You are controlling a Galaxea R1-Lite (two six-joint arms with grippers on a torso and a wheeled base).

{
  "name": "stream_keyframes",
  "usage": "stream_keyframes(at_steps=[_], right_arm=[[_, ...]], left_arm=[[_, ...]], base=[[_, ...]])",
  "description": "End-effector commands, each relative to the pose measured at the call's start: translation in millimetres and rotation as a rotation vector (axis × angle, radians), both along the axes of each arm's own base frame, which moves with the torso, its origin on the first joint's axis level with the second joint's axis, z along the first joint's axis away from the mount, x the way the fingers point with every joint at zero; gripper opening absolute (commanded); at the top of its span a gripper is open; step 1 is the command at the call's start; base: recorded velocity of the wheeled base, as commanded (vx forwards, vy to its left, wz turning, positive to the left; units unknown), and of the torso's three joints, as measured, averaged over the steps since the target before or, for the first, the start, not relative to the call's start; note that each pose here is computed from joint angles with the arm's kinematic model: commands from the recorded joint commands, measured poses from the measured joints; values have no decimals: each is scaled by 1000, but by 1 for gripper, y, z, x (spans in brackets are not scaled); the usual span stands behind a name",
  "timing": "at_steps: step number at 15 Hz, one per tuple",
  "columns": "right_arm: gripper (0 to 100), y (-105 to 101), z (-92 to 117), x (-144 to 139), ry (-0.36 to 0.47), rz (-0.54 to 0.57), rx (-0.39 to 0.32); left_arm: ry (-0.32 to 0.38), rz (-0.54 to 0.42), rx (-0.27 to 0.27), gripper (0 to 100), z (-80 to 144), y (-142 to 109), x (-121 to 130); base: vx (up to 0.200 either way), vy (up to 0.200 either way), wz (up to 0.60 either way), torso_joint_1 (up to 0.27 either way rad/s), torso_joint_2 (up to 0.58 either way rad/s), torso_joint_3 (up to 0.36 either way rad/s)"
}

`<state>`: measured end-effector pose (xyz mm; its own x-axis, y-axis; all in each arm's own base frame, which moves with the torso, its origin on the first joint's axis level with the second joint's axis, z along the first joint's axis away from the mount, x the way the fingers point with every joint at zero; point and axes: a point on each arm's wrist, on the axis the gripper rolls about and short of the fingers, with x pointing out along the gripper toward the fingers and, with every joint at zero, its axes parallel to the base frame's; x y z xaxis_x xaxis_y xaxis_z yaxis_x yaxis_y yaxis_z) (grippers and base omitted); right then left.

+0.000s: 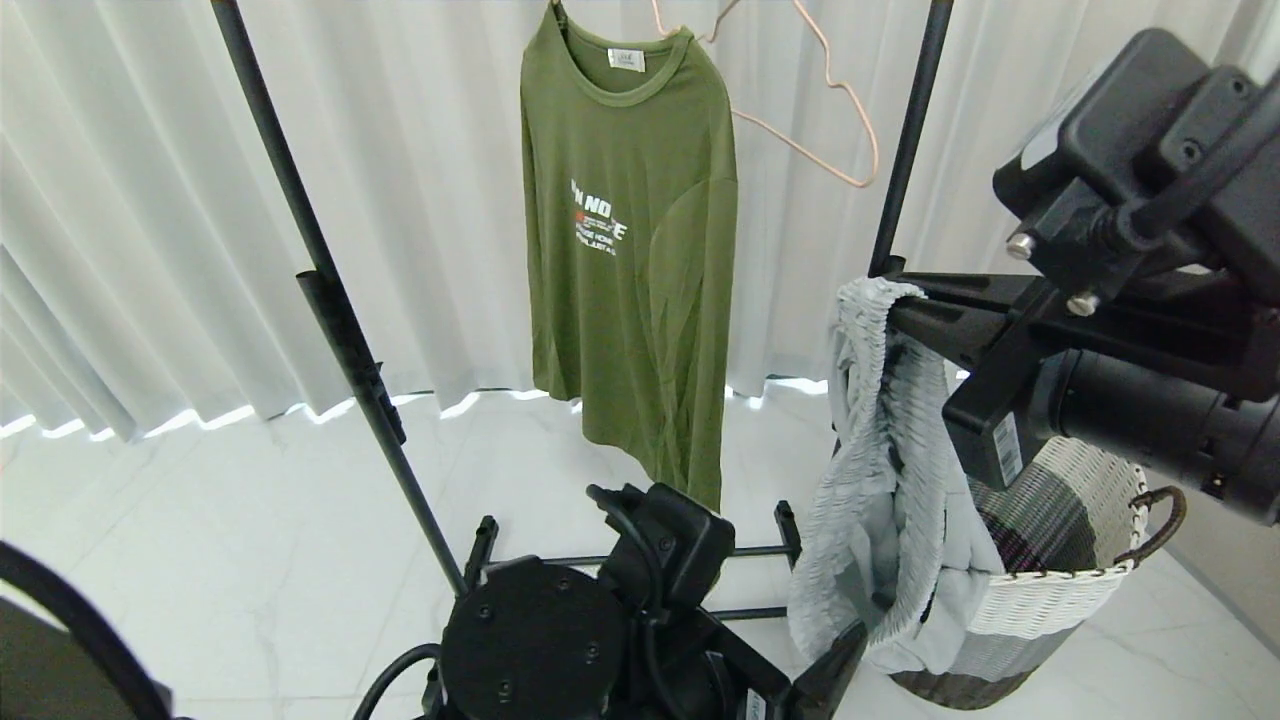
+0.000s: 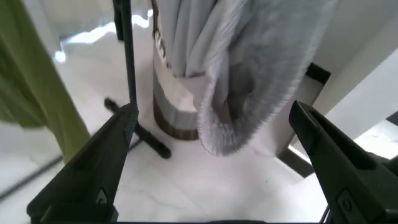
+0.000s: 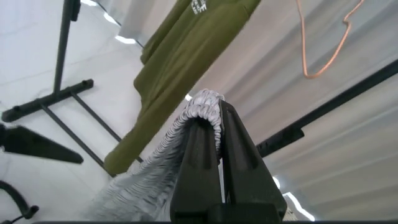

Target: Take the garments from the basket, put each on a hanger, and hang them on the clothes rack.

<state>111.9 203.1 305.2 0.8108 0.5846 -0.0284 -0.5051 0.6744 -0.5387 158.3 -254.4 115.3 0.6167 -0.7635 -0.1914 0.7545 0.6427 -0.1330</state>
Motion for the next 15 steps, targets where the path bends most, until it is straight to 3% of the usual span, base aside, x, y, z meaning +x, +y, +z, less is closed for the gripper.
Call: stream_keyframes(at_steps=[1, 3, 5, 9, 10, 12, 14, 15], right_arm=[[0, 4, 2, -4, -8, 18, 1], [0, 6, 4, -8, -10, 35, 2], [0, 6, 4, -9, -12, 38, 3], [0, 5, 7, -9, -17, 36, 14], [0, 4, 8, -9, -17, 36, 15], [0, 4, 7, -9, -17, 36, 14], [0, 4, 5, -9, -11, 35, 8], [0, 4, 2, -8, -8, 32, 1]], left_arm=[[50, 30, 42, 100, -21, -4, 11], [89, 70, 38, 100, -31, -7, 23], [114, 116, 71, 100, -44, -4, 31], [160, 157, 81, 100, -55, 0, 31], [164, 157, 89, 0, -57, 1, 30], [164, 167, 118, 0, -60, 5, 26], [56, 202, 261, 0, -70, 17, 17], [23, 192, 277, 0, -70, 20, 14]], base=[[0, 0, 0, 0, 0, 0], [0, 0, 0, 0, 0, 0], [0, 0, 0, 0, 0, 0], [0, 0, 0, 0, 0, 0], [0, 0, 0, 0, 0, 0], [0, 0, 0, 0, 0, 0], [0, 0, 0, 0, 0, 0], [0, 0, 0, 0, 0, 0]])
